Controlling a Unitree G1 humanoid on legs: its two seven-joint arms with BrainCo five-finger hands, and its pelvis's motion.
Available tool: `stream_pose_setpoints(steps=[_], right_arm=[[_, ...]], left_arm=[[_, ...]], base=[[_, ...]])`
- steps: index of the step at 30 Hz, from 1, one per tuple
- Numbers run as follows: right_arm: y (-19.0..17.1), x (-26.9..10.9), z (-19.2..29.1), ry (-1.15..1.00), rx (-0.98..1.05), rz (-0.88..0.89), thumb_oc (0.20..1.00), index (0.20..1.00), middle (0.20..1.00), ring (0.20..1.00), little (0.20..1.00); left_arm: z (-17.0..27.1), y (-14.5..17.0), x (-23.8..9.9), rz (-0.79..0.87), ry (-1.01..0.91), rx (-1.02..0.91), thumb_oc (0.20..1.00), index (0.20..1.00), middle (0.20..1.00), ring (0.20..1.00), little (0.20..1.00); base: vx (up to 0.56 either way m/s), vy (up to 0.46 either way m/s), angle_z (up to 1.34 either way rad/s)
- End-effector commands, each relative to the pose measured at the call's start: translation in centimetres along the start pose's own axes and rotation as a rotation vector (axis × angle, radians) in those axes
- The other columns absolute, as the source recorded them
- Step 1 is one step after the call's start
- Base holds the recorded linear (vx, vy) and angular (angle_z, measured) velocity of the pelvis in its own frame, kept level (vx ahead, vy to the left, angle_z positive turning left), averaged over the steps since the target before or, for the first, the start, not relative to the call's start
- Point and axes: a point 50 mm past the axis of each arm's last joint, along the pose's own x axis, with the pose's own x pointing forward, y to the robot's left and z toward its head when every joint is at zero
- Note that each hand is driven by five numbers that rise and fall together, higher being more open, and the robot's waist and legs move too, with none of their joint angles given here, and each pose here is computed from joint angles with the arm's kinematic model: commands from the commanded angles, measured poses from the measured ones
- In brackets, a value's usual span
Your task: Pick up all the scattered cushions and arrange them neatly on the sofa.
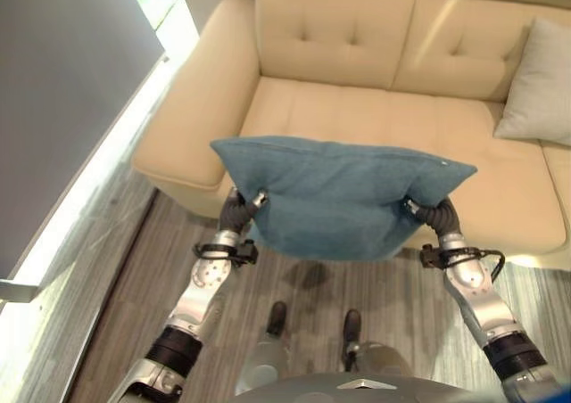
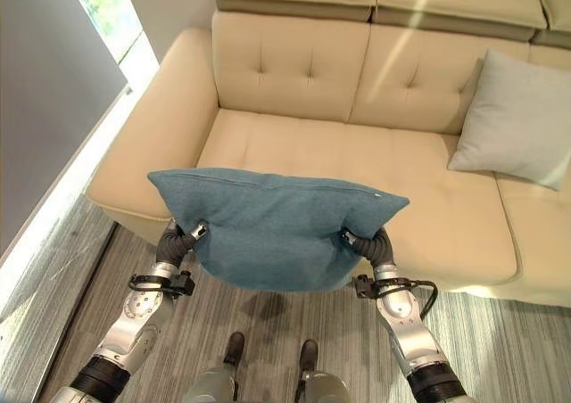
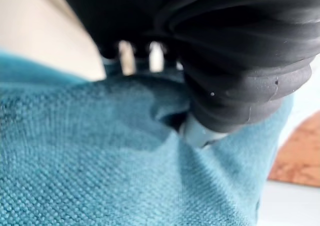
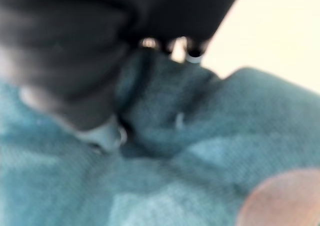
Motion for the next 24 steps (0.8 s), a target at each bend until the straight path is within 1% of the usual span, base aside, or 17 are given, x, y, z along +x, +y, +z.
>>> stream_pose_setpoints(steps=[1,5,11,14,18,24], right_arm=[[-0.4,0.9,4.0,-0.214,0.078,-0.033,0.2,0.2,0.2,0.2,0.2],[-0.2,1.1,4.0,-0.21,0.095,-0.037,0.2,0.2,0.2,0.2,0.2],[1.4,1.3,4.1,-0.201,0.111,0.028,0.2,0.2,0.2,0.2,0.2],[1.9,1.3,4.2,-0.208,0.122,0.049,0.2,0.2,0.2,0.2,0.2],[2.3,1.9,5.1,-0.233,0.115,0.078,0.2,0.2,0.2,0.2,0.2],[0.7,1.2,4.5,-0.226,0.085,0.031,0.2,0.2,0.2,0.2,0.2]], left_arm=[[2.9,-1.3,1.2,-0.095,-0.163,0.017,0.2,0.2,0.2,0.2,0.2],[3.1,-0.6,0.7,-0.079,-0.173,0.03,0.2,0.2,0.2,0.2,0.2],[3.7,0.7,0.0,-0.058,-0.183,0.056,0.2,0.2,0.2,0.2,0.2],[3.8,0.7,0.0,-0.058,-0.189,0.068,0.2,0.2,0.2,0.2,0.2],[3.8,0.8,0.1,-0.038,-0.19,0.06,0.2,0.2,0.2,0.2,0.2],[3.3,-0.5,0.2,-0.079,-0.184,0.018,0.2,0.2,0.2,0.2,0.2]], base=[[0.12,0.121,0.03],[0.17,0.189,-0.2],[0.13,0.281,-0.62],[0.19,0.123,-0.37],[0.38,-0.159,-0.18],[0.21,-0.265,0.7]])
